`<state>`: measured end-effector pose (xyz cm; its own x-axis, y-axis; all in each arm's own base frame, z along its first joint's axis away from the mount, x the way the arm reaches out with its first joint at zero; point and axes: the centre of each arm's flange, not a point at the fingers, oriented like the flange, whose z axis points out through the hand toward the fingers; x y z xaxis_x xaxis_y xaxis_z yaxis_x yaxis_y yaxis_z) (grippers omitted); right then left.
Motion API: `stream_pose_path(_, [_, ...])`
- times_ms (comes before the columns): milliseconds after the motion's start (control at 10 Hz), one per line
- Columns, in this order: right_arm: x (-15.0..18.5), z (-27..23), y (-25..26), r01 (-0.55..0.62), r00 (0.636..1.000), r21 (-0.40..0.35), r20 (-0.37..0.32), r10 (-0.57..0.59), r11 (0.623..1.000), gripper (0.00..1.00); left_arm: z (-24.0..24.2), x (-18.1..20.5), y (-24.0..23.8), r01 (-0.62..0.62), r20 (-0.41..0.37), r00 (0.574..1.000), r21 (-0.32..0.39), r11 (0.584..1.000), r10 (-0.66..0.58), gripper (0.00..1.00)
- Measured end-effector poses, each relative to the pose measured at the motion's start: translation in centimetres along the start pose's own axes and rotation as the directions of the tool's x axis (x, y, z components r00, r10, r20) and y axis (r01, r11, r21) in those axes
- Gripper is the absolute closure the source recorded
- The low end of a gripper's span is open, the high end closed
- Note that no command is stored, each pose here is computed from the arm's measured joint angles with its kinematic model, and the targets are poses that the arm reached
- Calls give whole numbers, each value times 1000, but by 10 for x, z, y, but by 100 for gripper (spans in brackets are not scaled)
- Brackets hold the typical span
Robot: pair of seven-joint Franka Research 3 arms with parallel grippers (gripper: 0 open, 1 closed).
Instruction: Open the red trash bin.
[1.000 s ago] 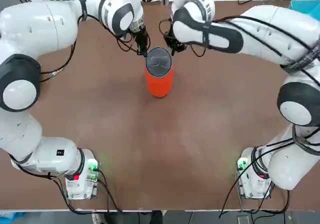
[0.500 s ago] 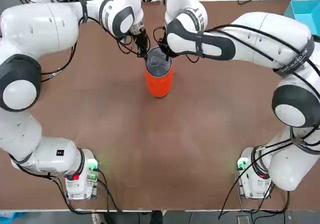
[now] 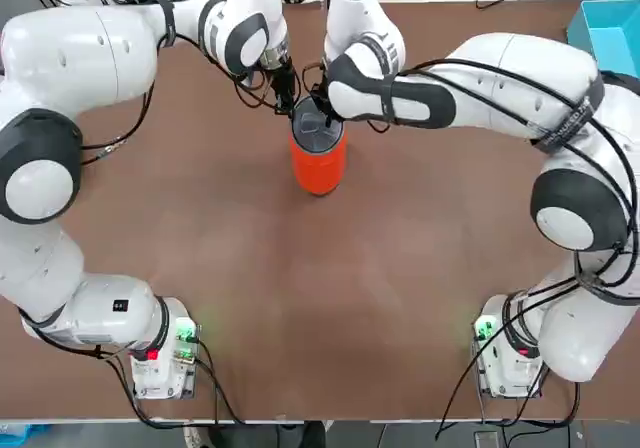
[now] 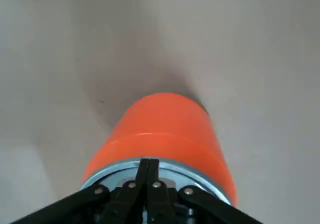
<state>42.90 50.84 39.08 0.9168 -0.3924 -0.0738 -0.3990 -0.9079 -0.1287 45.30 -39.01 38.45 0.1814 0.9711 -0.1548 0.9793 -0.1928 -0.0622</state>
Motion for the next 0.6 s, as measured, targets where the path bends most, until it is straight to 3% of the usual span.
stream_pose_path(600, [2,4,-2,1,1000,6,-8,-1,1000,99,0,0,0,9,1,1000,-1,1000,-9,99])
